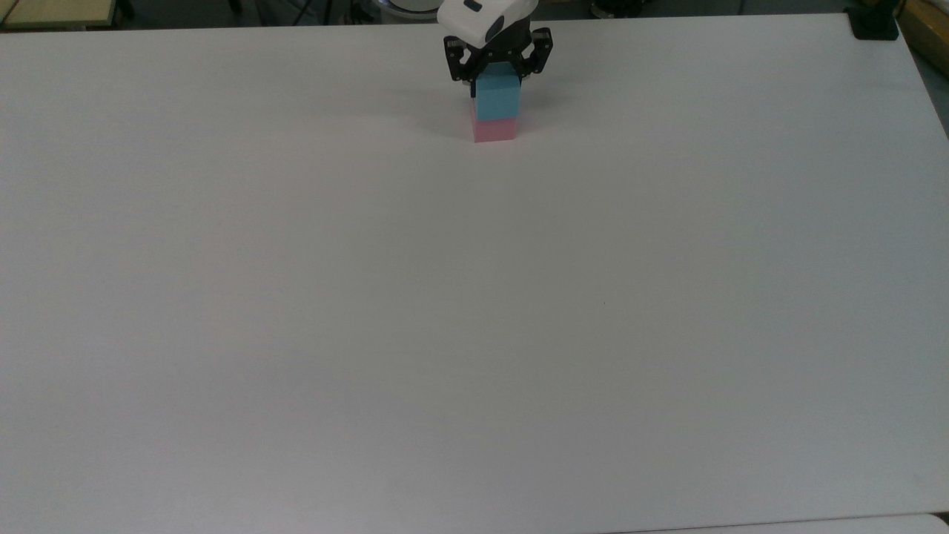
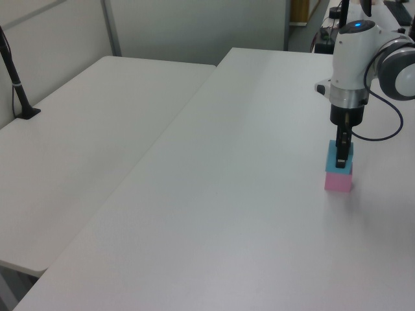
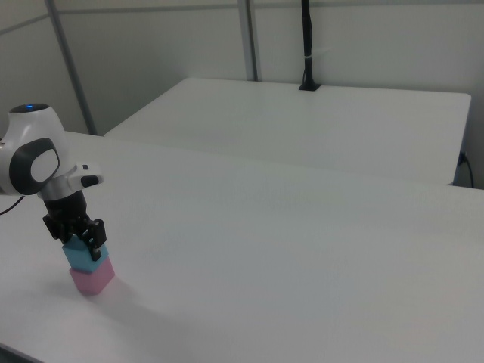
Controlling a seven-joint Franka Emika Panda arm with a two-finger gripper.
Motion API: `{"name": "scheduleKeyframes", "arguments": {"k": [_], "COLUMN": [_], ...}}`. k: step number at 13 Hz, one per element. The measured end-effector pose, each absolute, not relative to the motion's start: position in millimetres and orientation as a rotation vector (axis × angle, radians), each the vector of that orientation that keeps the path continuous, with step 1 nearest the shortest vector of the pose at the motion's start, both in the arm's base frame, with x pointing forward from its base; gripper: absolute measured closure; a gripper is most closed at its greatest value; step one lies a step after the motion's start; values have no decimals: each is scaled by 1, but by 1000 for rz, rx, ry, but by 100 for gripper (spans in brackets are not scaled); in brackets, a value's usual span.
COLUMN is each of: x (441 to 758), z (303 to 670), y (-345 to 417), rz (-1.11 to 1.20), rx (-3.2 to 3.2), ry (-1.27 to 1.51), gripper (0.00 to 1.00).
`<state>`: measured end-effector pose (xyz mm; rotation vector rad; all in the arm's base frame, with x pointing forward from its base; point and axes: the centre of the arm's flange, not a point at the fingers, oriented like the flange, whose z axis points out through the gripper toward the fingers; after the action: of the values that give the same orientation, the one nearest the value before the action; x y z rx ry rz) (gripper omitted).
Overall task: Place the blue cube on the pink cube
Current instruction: 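Open the gripper and raise it away from the stacked cubes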
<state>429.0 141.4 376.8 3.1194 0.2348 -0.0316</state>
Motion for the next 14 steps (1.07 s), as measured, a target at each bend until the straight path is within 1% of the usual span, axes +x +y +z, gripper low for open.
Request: {"name": "scheduleKeyframes", "arguments": {"k": [2,3,6,9,11,14], "x": [428,427,427,434,441,448], "z": [374,373,383,437,485,534], "y": [140,139,130,124,126,124], "rz": [-40,-44,-45,-49,-32,-15], "rx": [3117,3116,3114,3113,3115,3117], "ry": [232,230,215,205,201,188], "gripper": [7,0,0,0,0,0]}}
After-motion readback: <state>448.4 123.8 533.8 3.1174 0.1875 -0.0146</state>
